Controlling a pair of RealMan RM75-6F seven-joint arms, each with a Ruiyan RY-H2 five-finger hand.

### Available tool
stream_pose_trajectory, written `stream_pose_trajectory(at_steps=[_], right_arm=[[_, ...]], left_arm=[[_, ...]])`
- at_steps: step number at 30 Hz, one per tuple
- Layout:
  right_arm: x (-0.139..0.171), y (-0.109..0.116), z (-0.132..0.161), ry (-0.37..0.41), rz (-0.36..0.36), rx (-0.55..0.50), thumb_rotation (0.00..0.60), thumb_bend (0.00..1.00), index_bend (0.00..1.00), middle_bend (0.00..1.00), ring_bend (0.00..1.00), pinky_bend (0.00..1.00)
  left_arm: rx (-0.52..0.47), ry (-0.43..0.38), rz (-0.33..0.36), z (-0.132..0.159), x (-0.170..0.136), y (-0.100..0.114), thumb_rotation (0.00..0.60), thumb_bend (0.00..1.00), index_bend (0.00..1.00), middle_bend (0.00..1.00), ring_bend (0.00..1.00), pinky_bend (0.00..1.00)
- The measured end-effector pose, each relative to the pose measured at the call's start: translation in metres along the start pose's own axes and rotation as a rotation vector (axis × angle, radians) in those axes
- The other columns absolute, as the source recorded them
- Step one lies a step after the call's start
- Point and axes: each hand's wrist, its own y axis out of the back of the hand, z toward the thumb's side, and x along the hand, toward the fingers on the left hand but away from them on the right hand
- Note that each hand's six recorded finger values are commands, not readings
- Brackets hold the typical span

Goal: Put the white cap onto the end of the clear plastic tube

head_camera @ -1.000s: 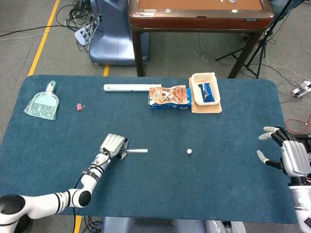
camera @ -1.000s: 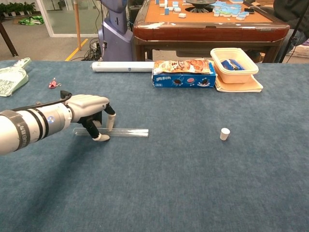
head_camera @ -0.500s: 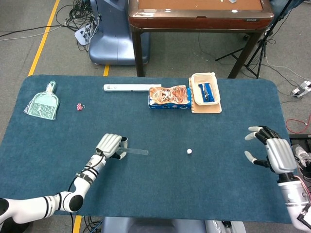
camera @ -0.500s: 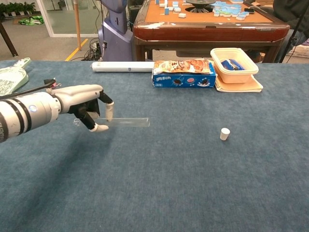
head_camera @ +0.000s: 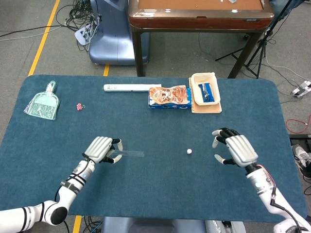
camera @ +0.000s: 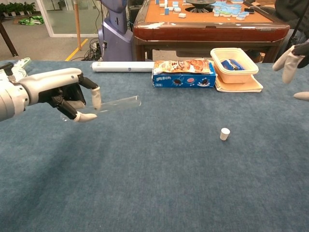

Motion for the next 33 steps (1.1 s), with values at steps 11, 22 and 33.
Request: stream_pose_trajectory(at_steps=[11,22,33], right_arm=[[-0.034,-0.036,0.005,0.02,0.052,0.144,0.6,0.27,0.51,0.19,0.04,0.16],[-0.064,-0.073,0.014,0.035,0.13,0.227,0.6,0.27,0.51,0.14,0.01,0.13],[-0.085,-0.093,0.022,0.039,0.165,0.251,0.6,0.27,0.51,0.12,0.0,0.12]], left_arm=[[0.012,-0.016,0.033,-0.001,-0.022,0.009,0.6,0.31,0.58,1.0,0.98,0.99],[0.013,-0.025,0.022,0.001,-0.034,0.009,0.6,0.31,0.58,1.0,0.98,0.99],[0.01,-0.022,0.008,0.0,-0.037,0.007,0.6,0.31,0.58,1.0,0.98,0.99]])
